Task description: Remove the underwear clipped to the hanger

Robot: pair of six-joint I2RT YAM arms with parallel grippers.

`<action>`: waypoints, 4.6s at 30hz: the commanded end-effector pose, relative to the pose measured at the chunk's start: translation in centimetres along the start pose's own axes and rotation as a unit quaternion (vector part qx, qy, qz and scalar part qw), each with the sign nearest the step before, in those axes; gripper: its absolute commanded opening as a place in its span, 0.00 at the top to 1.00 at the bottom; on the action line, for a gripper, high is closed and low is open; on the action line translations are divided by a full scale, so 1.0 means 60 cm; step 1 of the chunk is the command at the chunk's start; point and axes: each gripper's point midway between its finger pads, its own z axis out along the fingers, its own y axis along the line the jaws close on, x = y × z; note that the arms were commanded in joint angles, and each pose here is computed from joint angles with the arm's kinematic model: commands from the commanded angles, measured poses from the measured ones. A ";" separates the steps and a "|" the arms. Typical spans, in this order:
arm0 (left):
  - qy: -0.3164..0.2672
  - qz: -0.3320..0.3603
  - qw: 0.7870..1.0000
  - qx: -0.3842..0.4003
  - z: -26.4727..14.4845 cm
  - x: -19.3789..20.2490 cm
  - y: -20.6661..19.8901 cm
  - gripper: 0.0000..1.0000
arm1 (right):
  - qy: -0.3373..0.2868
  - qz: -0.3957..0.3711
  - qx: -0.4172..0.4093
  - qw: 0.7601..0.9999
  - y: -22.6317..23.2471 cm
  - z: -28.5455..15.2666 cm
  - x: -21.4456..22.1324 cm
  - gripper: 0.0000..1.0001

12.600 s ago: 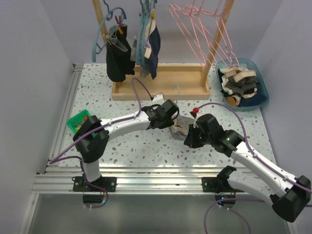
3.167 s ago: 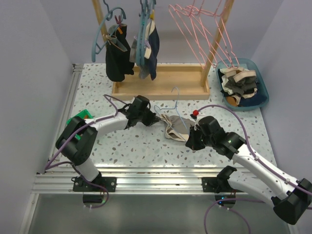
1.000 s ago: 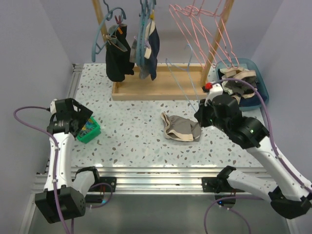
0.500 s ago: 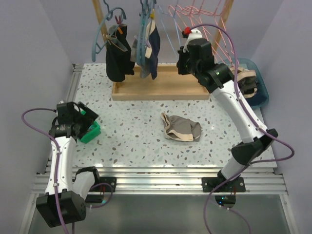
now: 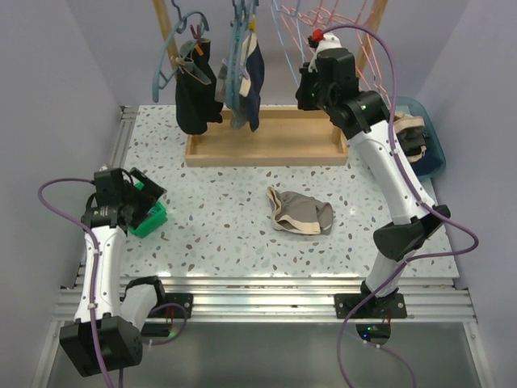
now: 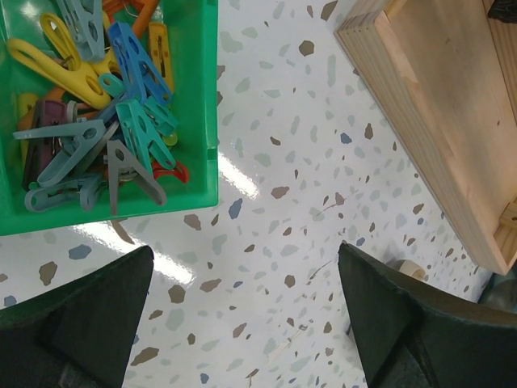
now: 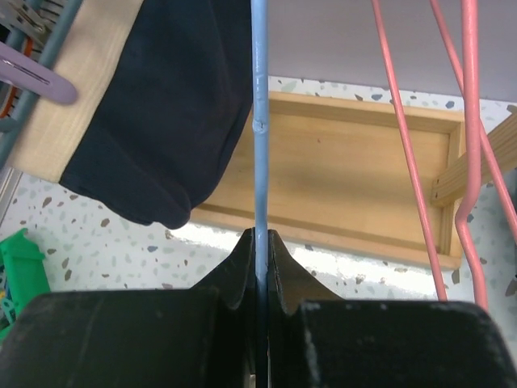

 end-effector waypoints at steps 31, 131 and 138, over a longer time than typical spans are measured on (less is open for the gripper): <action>0.000 0.015 0.999 0.051 -0.001 -0.021 -0.050 0.00 | 0.258 -0.006 -0.073 0.963 -0.016 -0.186 0.498 0.02; 0.024 0.080 0.981 0.176 -0.058 -0.010 -0.157 0.00 | -0.040 0.039 -0.370 0.927 0.125 -0.272 -0.121 0.02; 0.025 0.079 0.981 0.176 -0.063 0.000 -0.147 0.00 | 0.020 -0.020 -0.341 0.940 0.228 -0.229 -0.031 0.02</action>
